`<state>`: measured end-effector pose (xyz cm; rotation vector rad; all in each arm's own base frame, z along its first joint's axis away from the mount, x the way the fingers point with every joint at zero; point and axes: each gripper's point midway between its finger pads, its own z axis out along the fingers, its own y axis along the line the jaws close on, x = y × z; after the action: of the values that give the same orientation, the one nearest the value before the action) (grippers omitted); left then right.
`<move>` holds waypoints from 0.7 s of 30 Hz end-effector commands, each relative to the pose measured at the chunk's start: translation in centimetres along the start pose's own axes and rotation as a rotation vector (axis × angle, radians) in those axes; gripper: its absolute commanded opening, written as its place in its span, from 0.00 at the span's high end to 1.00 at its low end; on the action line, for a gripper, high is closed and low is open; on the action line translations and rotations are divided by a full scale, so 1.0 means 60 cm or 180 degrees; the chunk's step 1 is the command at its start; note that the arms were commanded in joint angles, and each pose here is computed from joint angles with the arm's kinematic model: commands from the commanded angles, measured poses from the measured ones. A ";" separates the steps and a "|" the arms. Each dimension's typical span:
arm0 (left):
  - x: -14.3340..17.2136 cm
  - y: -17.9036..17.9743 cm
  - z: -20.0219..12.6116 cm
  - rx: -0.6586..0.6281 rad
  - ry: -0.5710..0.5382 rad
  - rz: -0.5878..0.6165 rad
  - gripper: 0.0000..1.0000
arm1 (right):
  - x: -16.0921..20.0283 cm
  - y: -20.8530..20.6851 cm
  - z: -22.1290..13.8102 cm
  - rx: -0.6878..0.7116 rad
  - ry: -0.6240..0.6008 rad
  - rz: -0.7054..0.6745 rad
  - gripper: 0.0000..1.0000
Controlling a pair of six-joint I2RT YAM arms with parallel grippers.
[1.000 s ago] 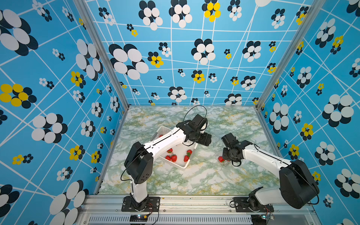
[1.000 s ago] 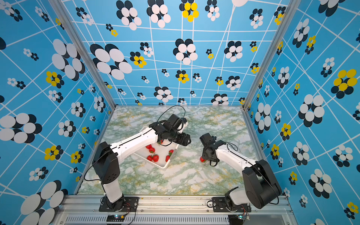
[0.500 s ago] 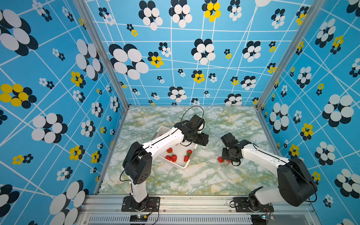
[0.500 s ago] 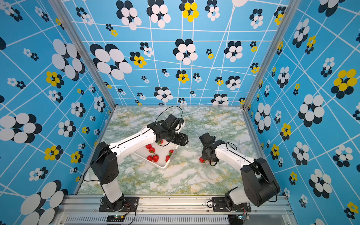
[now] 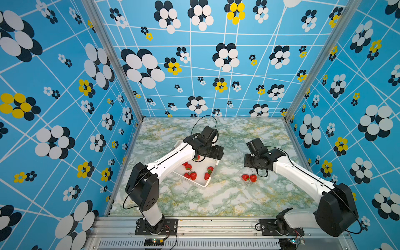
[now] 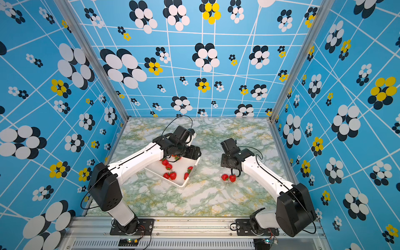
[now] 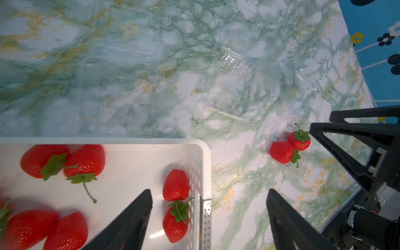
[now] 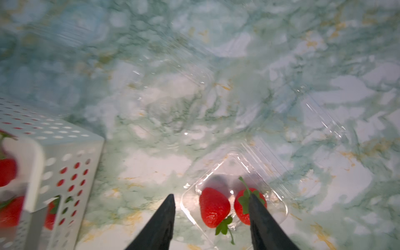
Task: Pack strawberries into containers
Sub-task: Place the strawberry in the packing box, then pick up the strawberry from the basket.
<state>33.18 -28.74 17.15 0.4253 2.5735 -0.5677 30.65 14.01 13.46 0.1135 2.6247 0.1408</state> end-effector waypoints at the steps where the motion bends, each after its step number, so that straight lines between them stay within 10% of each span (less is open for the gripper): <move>1: -0.003 0.052 -0.039 -0.0181 -0.0168 -0.0210 0.16 | -0.007 0.068 -0.017 -0.0258 0.0070 -0.0406 0.46; 12: 0.035 0.170 -0.108 -0.0430 -0.0381 -0.0711 0.15 | 0.006 0.316 0.013 -0.0765 0.0496 -0.1369 0.49; 21: 0.055 0.203 -0.117 -0.0389 -0.0469 -0.0901 0.14 | 0.037 0.364 0.036 -0.0673 0.0876 -0.1738 0.49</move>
<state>32.55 -14.62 16.92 -0.0002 2.5536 -0.4703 32.07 36.84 13.31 -0.6623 2.7193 0.2943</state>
